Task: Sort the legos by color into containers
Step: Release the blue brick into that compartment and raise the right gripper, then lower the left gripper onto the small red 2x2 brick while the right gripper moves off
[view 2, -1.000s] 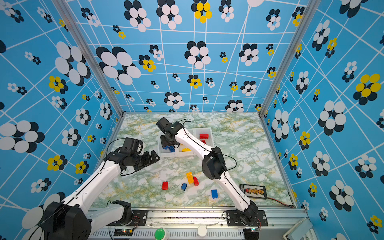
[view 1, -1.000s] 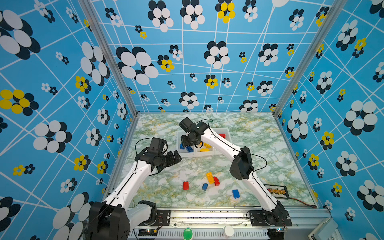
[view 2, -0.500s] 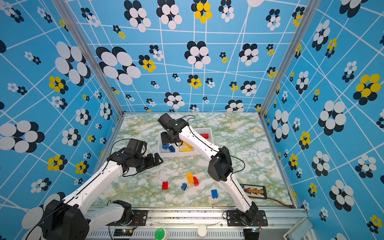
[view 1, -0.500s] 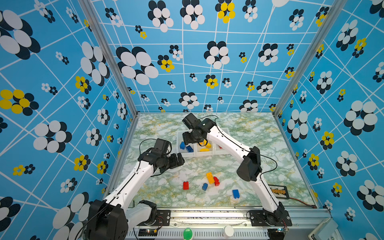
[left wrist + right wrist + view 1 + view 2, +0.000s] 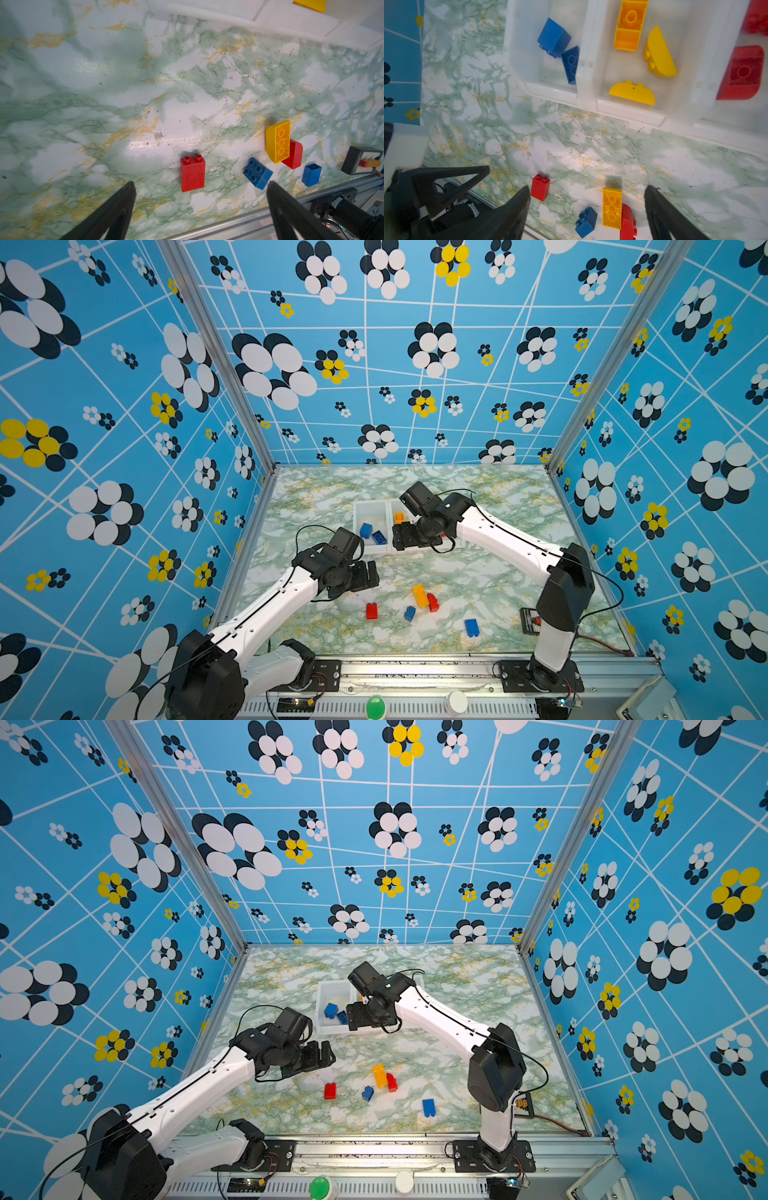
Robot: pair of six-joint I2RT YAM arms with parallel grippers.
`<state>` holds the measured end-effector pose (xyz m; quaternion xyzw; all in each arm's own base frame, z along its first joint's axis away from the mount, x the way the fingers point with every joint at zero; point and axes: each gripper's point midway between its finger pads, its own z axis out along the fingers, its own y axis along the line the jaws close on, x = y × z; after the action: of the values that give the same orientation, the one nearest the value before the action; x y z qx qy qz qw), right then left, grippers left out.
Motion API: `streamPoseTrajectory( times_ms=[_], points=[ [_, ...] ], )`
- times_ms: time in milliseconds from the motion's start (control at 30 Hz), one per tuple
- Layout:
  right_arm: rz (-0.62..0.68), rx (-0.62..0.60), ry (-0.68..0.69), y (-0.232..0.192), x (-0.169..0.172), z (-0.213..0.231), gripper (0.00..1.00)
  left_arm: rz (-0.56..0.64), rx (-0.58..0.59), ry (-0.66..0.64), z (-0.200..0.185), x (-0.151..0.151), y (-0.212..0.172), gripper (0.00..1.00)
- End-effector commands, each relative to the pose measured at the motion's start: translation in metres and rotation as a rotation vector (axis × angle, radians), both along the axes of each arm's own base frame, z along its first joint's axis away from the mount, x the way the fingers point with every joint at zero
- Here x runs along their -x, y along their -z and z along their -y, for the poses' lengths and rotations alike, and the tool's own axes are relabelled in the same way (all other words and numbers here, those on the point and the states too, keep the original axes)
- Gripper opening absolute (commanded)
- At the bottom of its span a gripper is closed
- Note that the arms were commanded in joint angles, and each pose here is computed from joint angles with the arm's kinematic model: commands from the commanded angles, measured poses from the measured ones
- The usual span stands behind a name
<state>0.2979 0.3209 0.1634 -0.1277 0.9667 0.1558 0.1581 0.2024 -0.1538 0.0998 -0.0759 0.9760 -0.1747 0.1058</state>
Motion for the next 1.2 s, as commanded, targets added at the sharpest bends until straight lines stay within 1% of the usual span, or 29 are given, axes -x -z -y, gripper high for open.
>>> streamPoseTrajectory(
  times_ms=[0, 167, 300, 700, 900, 1167],
  points=[
    [-0.014, -0.055, 0.047, -0.002, 0.008, 0.02, 0.89, -0.05, -0.076, -0.058, -0.012, 0.019, 0.01, 0.98],
    [-0.041, -0.063, 0.092, 0.009, 0.022, 0.051, 0.89, -0.072, -0.146, -0.047, -0.012, 0.033, 0.018, 0.94],
    [-0.046, -0.067, 0.116, 0.015, 0.029, 0.067, 0.89, -0.098, -0.189, -0.036, -0.008, 0.042, 0.028, 0.88],
    [-0.049, -0.077, 0.171, 0.02, 0.047, 0.098, 0.89, -0.135, -0.285, 0.006, 0.01, 0.043, 0.053, 0.74],
    [-0.046, -0.078, 0.199, 0.021, 0.053, 0.108, 0.9, -0.144, -0.289, 0.01, 0.016, 0.04, 0.061, 0.65],
    [-0.035, -0.077, 0.217, 0.019, 0.053, 0.115, 0.9, -0.152, -0.284, 0.044, 0.031, 0.033, 0.066, 0.62]
  ],
)
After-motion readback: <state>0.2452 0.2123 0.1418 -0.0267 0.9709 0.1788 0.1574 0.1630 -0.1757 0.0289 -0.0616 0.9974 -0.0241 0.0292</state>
